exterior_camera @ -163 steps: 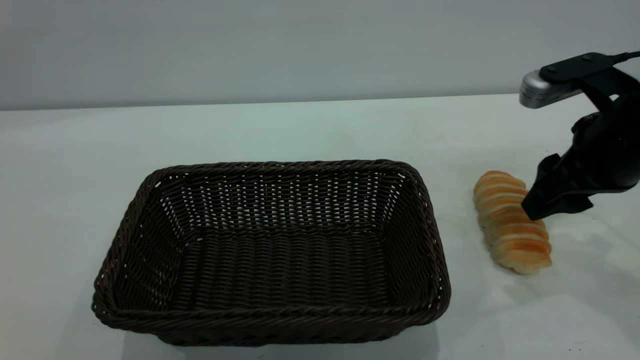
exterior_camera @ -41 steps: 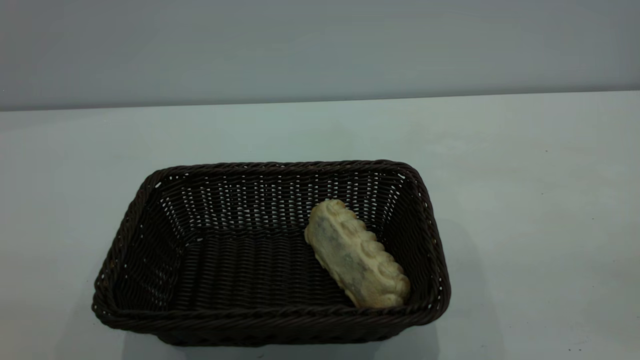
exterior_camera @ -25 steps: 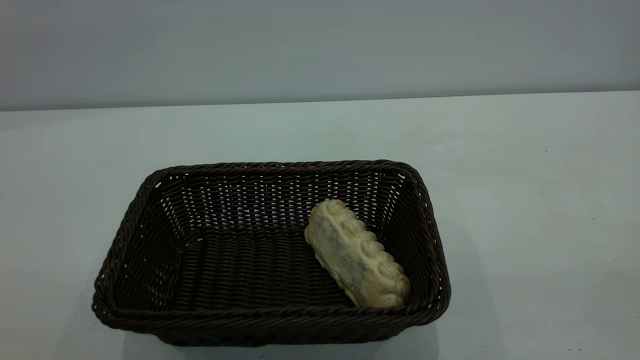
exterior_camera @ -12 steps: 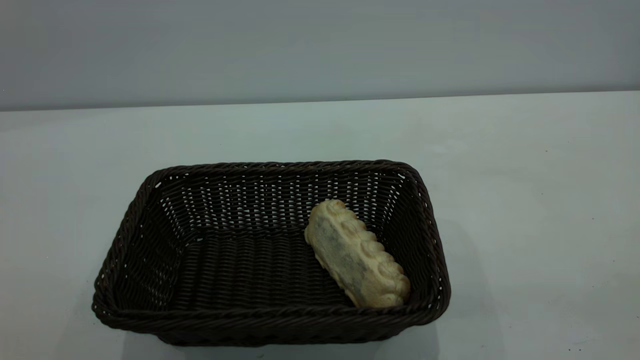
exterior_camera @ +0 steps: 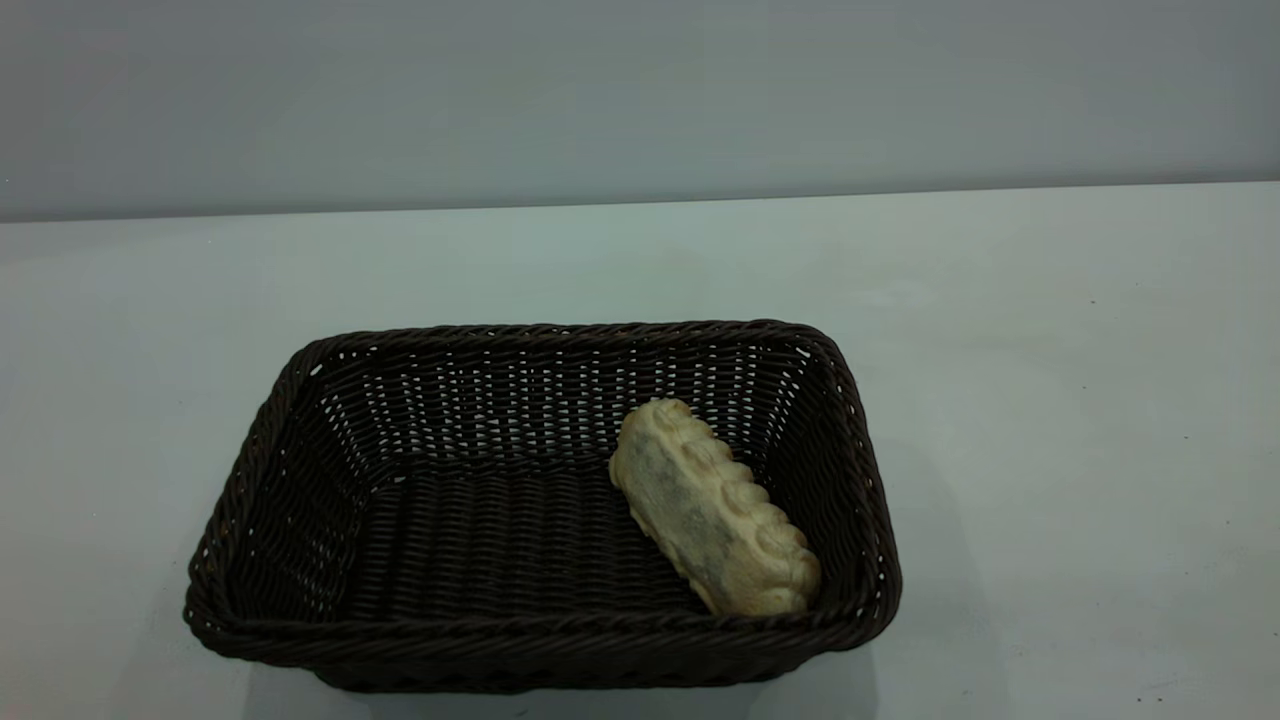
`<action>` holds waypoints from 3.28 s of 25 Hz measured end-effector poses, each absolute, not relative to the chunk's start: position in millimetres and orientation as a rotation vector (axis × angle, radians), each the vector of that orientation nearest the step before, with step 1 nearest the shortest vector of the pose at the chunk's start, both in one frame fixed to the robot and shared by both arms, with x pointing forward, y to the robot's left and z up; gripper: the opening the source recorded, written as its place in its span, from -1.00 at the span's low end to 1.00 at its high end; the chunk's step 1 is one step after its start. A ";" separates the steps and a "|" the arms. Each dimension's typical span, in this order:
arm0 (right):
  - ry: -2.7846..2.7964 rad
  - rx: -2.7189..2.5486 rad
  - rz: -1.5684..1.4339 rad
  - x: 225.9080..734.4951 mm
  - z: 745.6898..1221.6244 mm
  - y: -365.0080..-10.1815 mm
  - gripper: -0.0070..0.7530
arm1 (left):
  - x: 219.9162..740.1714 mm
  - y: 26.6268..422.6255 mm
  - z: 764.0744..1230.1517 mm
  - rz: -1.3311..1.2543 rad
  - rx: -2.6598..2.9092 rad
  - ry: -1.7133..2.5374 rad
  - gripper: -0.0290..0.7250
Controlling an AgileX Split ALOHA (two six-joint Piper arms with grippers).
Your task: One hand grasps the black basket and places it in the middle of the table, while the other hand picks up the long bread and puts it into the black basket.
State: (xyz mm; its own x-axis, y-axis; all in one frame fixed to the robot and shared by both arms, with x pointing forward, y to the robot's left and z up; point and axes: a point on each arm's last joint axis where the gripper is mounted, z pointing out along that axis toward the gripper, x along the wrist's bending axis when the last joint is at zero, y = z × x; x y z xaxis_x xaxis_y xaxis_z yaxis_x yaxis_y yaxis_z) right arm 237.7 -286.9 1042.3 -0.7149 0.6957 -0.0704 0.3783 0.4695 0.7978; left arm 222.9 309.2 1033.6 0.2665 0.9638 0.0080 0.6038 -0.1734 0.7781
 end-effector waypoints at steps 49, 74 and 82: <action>1.816 1.502 0.846 245.7 1042.2 -288.6 -0.24 | 221.5 305.2 1032.6 0.797 1.724 1.655 0.48; 1.816 1.503 0.845 245.7 1042.2 -288.6 -0.24 | 221.4 305.0 1032.6 0.805 1.715 1.669 0.48; 1.816 1.503 0.845 245.7 1042.2 -288.6 -0.24 | 221.5 305.0 1032.7 0.806 1.715 1.667 0.48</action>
State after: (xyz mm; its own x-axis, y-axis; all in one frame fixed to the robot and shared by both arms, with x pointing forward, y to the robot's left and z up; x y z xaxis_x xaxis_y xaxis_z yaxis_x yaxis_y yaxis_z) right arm 245.7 -288.6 1042.2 -0.1536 0.9859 -0.0662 0.5841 0.1446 0.7987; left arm 221.5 305.0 1032.7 0.0228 0.9997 0.0118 0.6299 -0.0235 0.7763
